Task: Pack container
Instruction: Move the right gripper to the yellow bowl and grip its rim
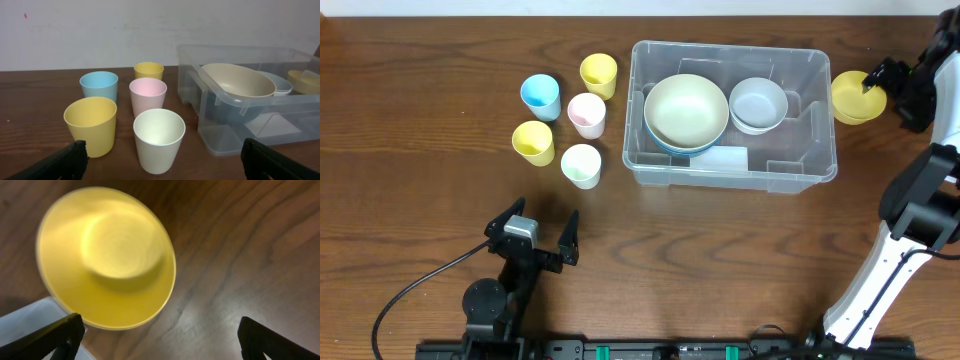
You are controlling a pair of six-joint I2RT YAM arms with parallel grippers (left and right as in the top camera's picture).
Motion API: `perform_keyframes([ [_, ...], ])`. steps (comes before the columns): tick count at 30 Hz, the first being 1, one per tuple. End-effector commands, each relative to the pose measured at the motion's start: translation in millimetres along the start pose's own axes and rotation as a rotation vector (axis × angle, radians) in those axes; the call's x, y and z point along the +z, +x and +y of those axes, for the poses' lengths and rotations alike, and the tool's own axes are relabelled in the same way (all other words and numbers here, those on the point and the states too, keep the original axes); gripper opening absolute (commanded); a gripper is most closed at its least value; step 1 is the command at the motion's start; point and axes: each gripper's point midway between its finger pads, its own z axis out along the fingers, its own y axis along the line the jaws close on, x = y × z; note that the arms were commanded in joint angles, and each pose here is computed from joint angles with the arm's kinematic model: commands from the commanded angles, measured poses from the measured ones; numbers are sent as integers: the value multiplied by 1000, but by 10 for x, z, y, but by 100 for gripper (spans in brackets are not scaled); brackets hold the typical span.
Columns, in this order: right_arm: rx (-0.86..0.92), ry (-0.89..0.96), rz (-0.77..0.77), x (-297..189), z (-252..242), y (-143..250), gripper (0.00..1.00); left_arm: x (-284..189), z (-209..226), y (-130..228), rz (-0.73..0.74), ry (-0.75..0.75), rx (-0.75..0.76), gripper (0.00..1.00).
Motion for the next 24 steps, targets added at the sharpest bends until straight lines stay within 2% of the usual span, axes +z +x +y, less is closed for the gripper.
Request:
perform_keyframes([
  [1,-11,24,12,136,-89,51,99,8,0,158,45,8,2,98],
  [13,-10,63,19,452,-221,142,99,8,0,158,45,8,2,98],
  [16,2,79,16,463,-252,146,95,8,0,158,45,8,2,98],
  [18,4,82,15,462,-263,141,86,8,0,158,45,8,2,98],
  [20,11,84,17,461,-283,141,66,8,0,158,45,8,2,98],
  [24,34,92,25,455,-346,144,43,8,0,158,45,8,2,98],
])
